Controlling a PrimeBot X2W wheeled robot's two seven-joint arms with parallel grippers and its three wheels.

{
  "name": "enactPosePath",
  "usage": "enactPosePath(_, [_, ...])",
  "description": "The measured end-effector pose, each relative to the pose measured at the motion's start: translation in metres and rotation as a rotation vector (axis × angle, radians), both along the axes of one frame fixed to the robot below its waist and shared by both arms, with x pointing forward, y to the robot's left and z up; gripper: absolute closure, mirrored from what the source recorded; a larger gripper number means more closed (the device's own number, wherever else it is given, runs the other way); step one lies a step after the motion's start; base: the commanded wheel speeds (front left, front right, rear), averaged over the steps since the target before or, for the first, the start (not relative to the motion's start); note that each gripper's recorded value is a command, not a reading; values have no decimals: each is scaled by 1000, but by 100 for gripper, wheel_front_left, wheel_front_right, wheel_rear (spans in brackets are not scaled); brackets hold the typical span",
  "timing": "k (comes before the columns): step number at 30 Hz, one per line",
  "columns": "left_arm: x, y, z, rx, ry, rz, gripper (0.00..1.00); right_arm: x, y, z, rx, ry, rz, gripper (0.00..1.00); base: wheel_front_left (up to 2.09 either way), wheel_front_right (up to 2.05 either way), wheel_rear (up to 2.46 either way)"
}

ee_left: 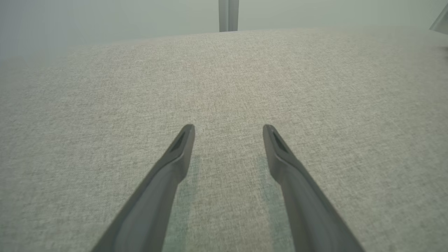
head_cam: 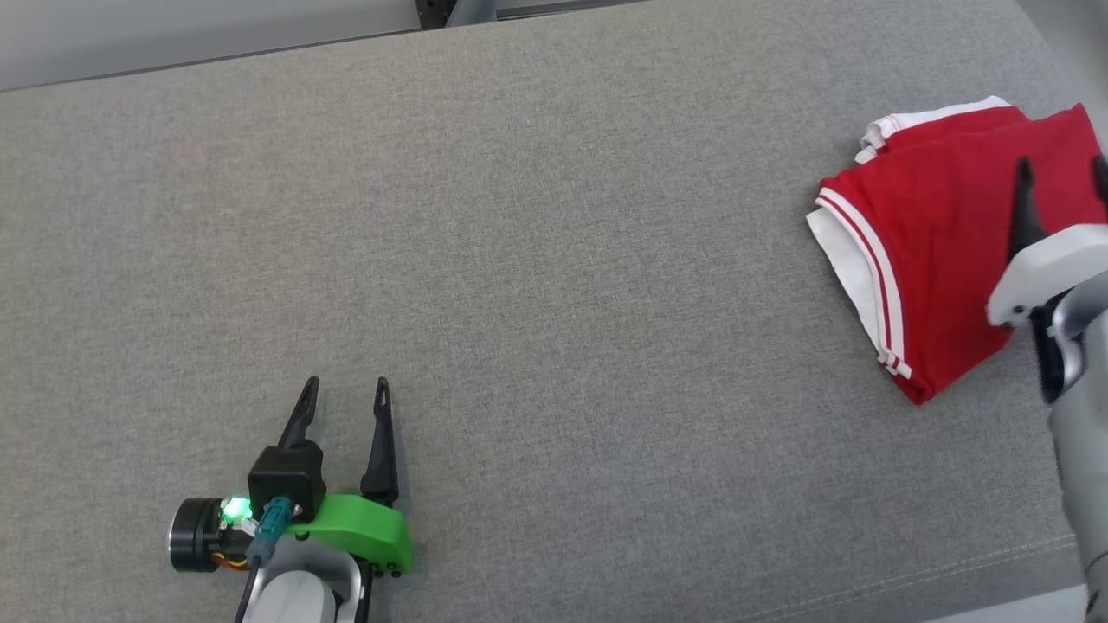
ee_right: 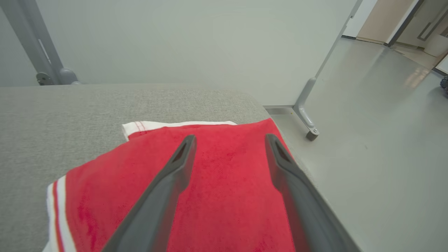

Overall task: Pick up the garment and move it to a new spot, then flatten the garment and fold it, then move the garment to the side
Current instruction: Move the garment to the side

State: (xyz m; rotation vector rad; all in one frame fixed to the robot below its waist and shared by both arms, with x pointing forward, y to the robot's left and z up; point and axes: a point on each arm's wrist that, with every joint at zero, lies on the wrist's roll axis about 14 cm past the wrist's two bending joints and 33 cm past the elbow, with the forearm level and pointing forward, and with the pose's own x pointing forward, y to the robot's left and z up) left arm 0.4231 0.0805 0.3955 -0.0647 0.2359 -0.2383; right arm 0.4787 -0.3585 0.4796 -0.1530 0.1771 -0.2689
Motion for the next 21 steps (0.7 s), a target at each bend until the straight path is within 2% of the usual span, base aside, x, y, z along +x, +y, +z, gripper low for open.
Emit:
enactPosePath(5, [-6, 10, 12, -1, -24, 37, 0, -10, 70, -3, 64, -65, 140, 0, 0, 0, 0])
enactPosePath(10, [-16, 22, 20, -1, -36, 73, 0, -33, 126, -9, 173, -101, 241, 0, 0, 0, 0])
enactPosePath(16, [-29, 41, 23, -1, -37, 129, 0, -56, 160, -24, 289, -89, 276, 0, 0, 0, 0])
enactPosePath(21, [-43, 58, 24, -1, -34, 180, 0, -68, 191, -28, 322, -80, 341, 0, 0, 0, 0])
